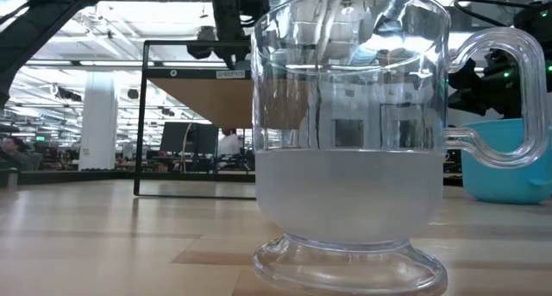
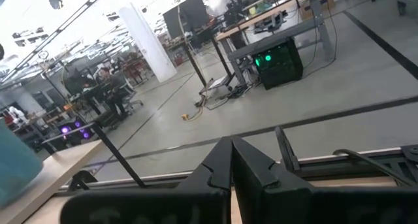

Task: Stack small to large cups/mugs on shelf
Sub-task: Put the green mug on the shelf

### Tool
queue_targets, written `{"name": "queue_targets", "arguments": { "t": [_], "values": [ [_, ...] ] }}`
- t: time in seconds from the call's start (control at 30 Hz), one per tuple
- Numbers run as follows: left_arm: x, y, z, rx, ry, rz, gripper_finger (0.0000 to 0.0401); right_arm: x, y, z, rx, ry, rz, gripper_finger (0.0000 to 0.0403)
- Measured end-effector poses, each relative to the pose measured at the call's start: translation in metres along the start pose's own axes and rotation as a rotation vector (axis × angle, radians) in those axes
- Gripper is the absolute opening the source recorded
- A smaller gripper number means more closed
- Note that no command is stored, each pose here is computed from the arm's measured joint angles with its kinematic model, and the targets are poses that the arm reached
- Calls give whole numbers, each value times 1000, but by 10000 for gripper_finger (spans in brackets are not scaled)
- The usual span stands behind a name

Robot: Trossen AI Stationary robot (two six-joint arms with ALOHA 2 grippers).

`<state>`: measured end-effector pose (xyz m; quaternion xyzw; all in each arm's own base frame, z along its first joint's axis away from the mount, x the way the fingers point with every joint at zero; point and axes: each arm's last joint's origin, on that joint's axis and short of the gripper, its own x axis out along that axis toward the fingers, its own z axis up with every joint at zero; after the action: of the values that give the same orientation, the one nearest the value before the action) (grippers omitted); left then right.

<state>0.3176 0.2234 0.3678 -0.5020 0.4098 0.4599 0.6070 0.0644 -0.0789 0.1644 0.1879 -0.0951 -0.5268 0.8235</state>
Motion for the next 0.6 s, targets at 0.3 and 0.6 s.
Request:
{"name": "queue_targets", "arguments": {
  "t": [0.3,0.6],
  "values": [
    [2,5,8,-69,-5,13,9,0,0,0,0,0,0,33],
    [2,5,7,-132,8,10,9,0,0,0,0,0,0,33]
  ]
}}
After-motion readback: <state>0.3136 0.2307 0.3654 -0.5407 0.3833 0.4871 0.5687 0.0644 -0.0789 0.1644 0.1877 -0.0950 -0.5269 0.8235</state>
